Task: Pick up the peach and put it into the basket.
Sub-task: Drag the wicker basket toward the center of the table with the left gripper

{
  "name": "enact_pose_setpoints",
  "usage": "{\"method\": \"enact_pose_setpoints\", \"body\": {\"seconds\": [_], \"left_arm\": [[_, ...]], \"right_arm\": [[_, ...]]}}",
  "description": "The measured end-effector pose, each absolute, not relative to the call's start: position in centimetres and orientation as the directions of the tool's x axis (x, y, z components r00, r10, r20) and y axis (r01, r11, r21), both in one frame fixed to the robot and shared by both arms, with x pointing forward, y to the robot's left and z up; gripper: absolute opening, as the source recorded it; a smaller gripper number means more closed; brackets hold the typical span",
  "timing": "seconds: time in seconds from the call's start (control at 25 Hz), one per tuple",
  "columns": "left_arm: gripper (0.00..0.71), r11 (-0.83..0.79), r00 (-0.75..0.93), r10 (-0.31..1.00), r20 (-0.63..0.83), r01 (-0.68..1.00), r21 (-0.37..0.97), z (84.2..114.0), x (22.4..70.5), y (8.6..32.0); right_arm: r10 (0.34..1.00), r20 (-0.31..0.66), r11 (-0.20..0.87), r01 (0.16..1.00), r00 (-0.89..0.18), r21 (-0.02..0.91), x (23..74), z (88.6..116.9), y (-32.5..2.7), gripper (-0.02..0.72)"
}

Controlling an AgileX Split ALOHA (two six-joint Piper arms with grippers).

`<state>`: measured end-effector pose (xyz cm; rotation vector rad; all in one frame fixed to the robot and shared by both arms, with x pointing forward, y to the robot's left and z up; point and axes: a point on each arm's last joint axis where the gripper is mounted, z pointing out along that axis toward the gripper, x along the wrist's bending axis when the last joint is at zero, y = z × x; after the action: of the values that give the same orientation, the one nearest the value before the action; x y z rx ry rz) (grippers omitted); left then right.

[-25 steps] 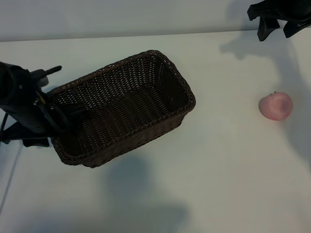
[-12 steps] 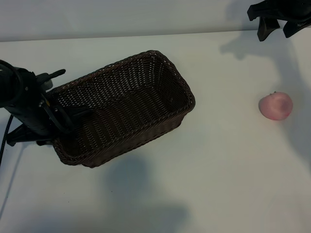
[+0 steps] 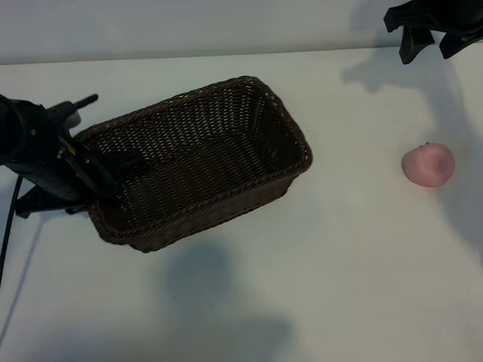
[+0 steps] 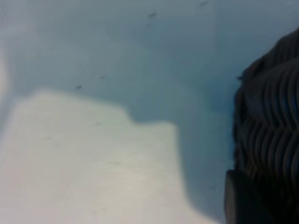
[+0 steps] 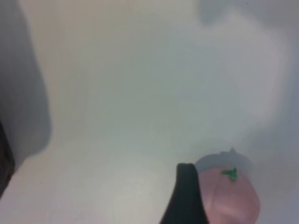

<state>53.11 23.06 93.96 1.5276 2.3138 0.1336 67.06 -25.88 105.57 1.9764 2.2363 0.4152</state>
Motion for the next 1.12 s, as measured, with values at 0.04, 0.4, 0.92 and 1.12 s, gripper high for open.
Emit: {"method": "enact_pose_setpoints", "body": {"seconds": [0.04,0.4,0.92,1.12], "left_arm": [[0.173,0.413,-0.344,0.901,-0.264,0.866,0.281,94.3,53.1,23.2],[0.173,0.384,-0.263,0.891,-0.370,0.871,0.307,96.5,53.1,24.4],[0.173,0.282,-0.078,0.895,-0.439,0.862,0.422,102.3,57.9,23.1],[0.173,0.238,-0.058,0.902,-0.427,0.893,0.382,101.4,60.6,22.3]], "right_arm": [[0.987,0.085,0.105,0.952,-0.135,0.288,67.1,105.6,-25.9,0.568],[0.987,0.085,0.106,0.952,-0.136,0.288,67.1,105.6,-25.9,0.568],[0.987,0.085,0.106,0.952,-0.136,0.288,67.1,105.6,-25.9,0.568],[0.987,0.085,0.106,0.952,-0.136,0.288,67.1,105.6,-25.9,0.568]]}}
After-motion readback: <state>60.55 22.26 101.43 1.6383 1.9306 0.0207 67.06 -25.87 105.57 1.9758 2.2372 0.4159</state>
